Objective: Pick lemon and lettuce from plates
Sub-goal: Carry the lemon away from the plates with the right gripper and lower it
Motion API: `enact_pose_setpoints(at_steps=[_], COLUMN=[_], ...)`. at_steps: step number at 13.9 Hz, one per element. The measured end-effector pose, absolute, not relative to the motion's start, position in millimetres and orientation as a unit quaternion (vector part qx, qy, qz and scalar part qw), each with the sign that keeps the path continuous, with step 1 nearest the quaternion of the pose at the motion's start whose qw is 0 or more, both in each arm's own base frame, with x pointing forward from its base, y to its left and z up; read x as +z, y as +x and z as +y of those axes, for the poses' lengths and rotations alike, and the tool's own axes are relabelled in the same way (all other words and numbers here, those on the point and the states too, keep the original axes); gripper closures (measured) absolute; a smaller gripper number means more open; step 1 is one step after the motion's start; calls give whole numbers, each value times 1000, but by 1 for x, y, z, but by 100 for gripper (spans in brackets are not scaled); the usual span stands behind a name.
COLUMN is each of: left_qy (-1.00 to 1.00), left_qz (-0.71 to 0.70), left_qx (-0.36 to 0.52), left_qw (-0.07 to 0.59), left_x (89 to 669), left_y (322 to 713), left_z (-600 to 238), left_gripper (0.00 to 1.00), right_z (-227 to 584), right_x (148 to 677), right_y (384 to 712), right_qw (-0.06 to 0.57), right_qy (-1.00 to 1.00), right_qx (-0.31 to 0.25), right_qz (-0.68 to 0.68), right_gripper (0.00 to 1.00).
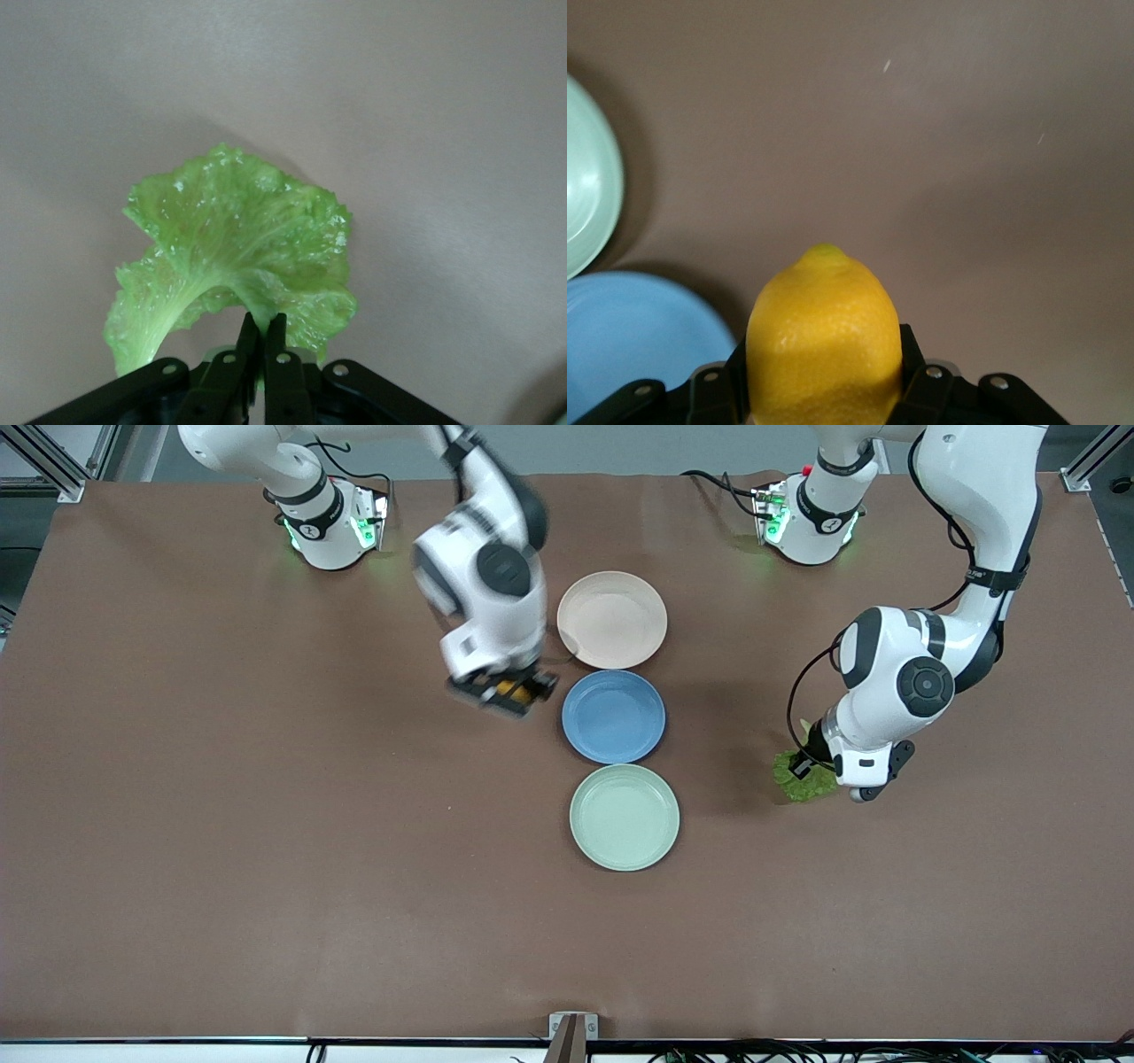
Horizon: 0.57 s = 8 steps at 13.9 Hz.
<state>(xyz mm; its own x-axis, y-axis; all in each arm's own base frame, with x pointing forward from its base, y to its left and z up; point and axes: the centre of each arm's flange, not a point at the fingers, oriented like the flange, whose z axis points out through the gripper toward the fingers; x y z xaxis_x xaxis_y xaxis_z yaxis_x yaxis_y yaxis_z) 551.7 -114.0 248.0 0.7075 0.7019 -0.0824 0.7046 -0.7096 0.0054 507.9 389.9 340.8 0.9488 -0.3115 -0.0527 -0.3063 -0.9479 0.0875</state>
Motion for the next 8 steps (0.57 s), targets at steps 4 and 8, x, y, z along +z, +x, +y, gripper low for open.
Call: enact_pose_setpoints(at_steps=[4,8], left_qy=[929,934], left_qz=[368,354], left_qx=[-36,-36], left_qw=[17,18], left_x=[230,226], left_y=[538,535], left_z=[-106,-98], left_gripper=[94,79], right_z=[270,168], right_x=[324,316], right_y=[561,570], right_qw=[38,25], right_qy=[995,996], right_qx=[-66,-90], right_qz=[-68,-3], right_gripper=[37,37])
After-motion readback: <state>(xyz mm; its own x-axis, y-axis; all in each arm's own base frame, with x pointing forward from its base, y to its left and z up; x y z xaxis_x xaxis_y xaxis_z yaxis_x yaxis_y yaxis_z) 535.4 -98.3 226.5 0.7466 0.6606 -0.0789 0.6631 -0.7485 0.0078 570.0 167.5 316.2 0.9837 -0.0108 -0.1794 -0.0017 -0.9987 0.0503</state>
